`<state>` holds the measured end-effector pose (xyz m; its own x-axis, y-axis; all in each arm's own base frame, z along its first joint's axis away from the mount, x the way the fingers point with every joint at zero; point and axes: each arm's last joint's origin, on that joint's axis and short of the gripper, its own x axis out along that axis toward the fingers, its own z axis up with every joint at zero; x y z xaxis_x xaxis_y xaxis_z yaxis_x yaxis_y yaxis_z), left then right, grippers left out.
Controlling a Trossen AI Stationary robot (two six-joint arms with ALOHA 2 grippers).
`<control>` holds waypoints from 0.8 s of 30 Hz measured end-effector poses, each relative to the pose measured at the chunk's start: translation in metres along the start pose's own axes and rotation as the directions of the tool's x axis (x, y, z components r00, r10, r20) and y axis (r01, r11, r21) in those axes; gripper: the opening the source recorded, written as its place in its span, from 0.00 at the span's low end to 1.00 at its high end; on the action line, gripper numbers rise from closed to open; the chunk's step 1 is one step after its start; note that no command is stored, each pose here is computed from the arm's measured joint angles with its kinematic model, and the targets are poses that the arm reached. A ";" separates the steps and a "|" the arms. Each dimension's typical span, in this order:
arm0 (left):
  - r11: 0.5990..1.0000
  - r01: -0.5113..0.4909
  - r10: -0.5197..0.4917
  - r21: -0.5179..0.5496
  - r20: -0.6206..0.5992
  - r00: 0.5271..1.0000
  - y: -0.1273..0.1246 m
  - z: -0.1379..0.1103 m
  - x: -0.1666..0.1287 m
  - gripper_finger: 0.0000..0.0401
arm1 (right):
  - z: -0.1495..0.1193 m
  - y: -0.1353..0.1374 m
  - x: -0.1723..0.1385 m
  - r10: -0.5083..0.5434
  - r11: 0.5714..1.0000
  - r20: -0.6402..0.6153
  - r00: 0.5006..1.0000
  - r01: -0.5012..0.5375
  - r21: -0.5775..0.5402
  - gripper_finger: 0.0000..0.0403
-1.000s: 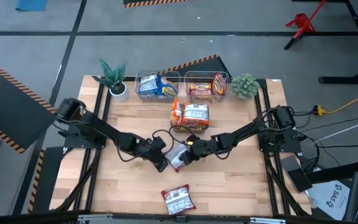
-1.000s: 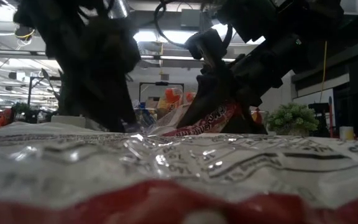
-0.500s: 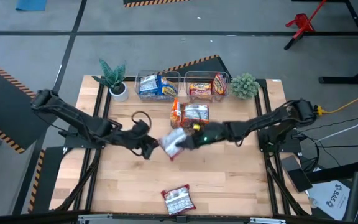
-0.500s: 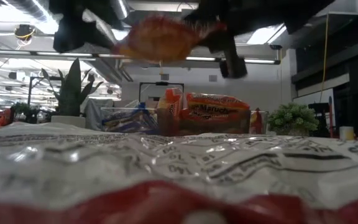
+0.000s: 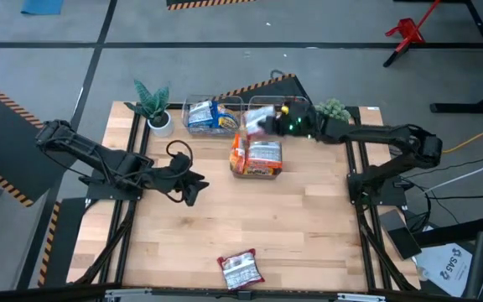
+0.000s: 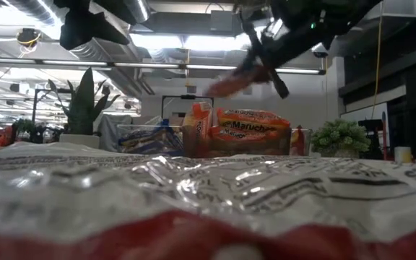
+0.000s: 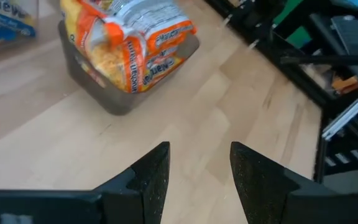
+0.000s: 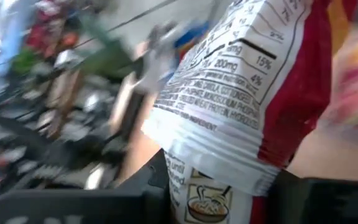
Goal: Sort Maruchan noodles
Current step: Put the red noodle pack into the right transparent bin
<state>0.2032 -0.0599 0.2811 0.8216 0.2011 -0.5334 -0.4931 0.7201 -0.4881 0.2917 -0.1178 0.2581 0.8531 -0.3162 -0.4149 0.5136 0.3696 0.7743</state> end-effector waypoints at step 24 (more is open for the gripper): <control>0.994 -0.074 0.079 0.078 -0.052 0.996 0.008 -0.005 0.000 0.41 | 0.050 -0.087 0.038 -0.257 0.966 0.113 0.960 0.254 0.041 0.22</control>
<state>0.1977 -0.0574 0.2733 0.7643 0.2221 -0.6054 -0.5291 0.7526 -0.3919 0.2751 -0.2063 0.1989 0.6763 -0.4972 -0.5435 0.7094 0.2406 0.6625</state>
